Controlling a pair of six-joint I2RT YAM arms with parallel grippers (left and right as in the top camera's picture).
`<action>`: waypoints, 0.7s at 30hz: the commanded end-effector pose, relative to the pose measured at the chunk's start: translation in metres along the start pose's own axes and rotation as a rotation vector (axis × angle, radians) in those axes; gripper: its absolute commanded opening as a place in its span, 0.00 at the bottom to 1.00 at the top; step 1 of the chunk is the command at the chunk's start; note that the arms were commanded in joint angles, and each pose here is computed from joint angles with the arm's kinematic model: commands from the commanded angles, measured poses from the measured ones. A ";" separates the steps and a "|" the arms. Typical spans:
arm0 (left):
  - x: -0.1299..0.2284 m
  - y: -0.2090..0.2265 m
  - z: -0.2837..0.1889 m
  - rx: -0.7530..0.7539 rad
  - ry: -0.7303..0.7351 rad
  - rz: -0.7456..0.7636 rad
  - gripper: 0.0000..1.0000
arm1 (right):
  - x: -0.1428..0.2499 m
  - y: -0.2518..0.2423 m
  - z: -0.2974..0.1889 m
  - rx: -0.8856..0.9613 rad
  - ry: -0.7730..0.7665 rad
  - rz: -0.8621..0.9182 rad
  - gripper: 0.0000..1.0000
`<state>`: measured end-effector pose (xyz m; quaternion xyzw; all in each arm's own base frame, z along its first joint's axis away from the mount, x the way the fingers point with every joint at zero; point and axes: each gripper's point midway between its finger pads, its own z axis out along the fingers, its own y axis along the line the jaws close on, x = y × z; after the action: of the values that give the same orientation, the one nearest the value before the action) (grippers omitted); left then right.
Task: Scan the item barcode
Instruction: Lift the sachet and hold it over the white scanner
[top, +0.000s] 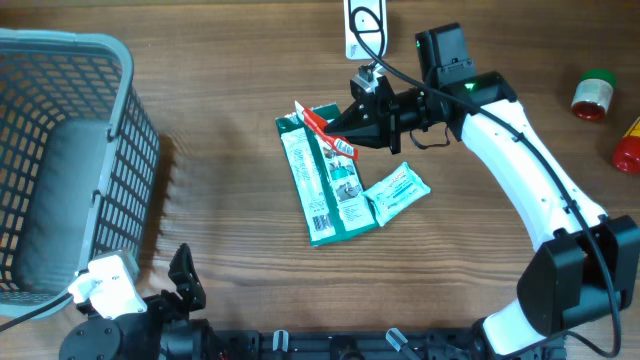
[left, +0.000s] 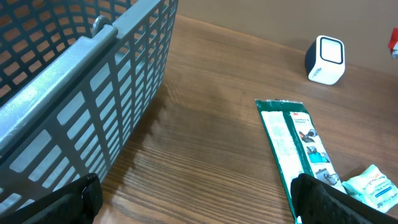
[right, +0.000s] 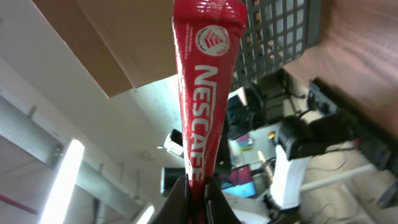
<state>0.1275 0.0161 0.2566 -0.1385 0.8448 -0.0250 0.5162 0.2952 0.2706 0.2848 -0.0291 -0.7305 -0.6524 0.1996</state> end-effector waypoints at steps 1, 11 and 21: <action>0.000 -0.002 -0.001 0.014 -0.004 -0.004 1.00 | 0.002 0.000 0.001 -0.017 0.031 0.120 0.04; 0.000 -0.002 -0.001 0.013 -0.004 -0.004 1.00 | -0.093 -0.072 -0.031 0.617 -0.400 -0.617 0.04; 0.000 -0.002 -0.001 0.013 -0.004 -0.004 1.00 | -0.157 -0.025 -0.046 0.868 -0.663 -1.099 0.04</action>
<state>0.1275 0.0161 0.2566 -0.1385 0.8448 -0.0250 0.5162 0.4164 0.2640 0.2139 0.2071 -0.8573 -0.3405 -0.3260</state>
